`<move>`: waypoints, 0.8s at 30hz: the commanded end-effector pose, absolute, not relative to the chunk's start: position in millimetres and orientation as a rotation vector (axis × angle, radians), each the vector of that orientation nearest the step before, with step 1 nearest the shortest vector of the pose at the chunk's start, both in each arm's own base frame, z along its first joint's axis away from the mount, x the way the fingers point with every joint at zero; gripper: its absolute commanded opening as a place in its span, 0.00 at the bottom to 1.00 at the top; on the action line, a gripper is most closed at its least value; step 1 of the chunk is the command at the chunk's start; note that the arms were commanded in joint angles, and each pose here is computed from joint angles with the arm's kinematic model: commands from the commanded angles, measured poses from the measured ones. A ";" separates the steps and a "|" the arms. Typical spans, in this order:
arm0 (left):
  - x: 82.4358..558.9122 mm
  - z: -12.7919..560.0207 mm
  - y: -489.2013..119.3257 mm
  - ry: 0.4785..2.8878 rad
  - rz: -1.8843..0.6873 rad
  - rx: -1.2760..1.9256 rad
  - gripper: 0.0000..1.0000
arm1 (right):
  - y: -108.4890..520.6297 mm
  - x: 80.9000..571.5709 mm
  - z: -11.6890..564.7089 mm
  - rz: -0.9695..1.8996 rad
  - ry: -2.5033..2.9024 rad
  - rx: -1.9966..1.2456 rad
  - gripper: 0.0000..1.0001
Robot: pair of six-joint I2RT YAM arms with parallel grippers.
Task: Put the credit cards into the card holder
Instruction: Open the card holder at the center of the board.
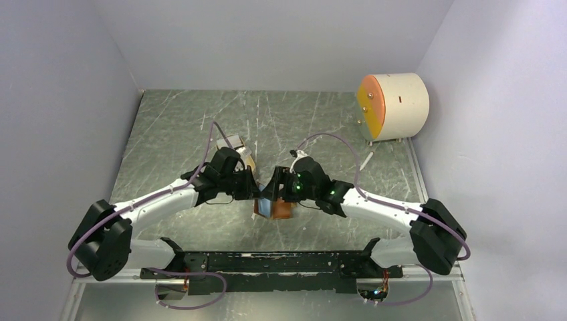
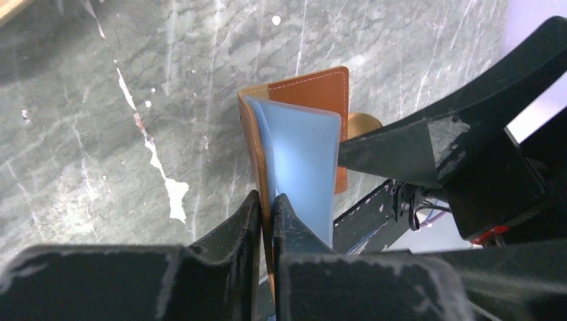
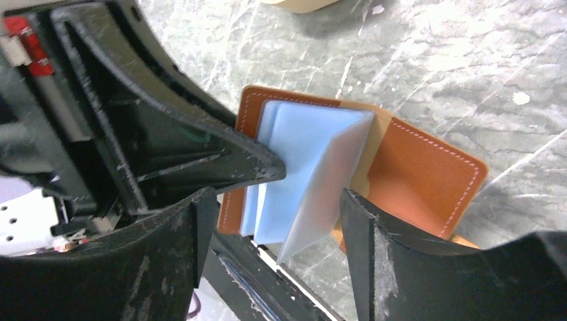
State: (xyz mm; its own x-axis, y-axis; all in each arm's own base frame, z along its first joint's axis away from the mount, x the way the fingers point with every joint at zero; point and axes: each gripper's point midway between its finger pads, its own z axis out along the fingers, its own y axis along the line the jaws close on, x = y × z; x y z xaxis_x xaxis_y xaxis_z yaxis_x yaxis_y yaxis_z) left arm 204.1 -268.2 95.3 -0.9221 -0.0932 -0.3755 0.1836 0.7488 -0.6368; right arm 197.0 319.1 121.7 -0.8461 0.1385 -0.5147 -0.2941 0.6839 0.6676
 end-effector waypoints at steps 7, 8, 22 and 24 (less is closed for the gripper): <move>194.2 93.3 -259.7 2.543 -0.987 0.067 0.11 | 278.7 202.1 55.5 0.698 2.513 -0.073 0.55; 192.9 90.3 -259.9 2.546 -0.994 0.064 0.11 | 275.4 200.5 49.9 0.682 2.523 -0.073 0.55; 189.5 69.7 -257.0 2.614 -0.959 0.046 0.31 | 259.7 194.6 29.5 0.609 2.545 -0.090 0.38; 191.1 69.3 -257.0 2.619 -0.950 0.045 0.34 | 261.6 195.4 31.8 0.615 2.543 -0.092 0.38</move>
State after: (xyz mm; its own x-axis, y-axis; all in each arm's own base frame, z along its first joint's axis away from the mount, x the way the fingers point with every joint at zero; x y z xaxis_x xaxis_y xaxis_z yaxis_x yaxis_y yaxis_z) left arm 185.7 -250.0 63.1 -0.9407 -0.0931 -0.3263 0.1319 0.7856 -0.6045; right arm 191.2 261.7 31.6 -0.8749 0.0617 -0.4803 -0.1689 0.8906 0.4222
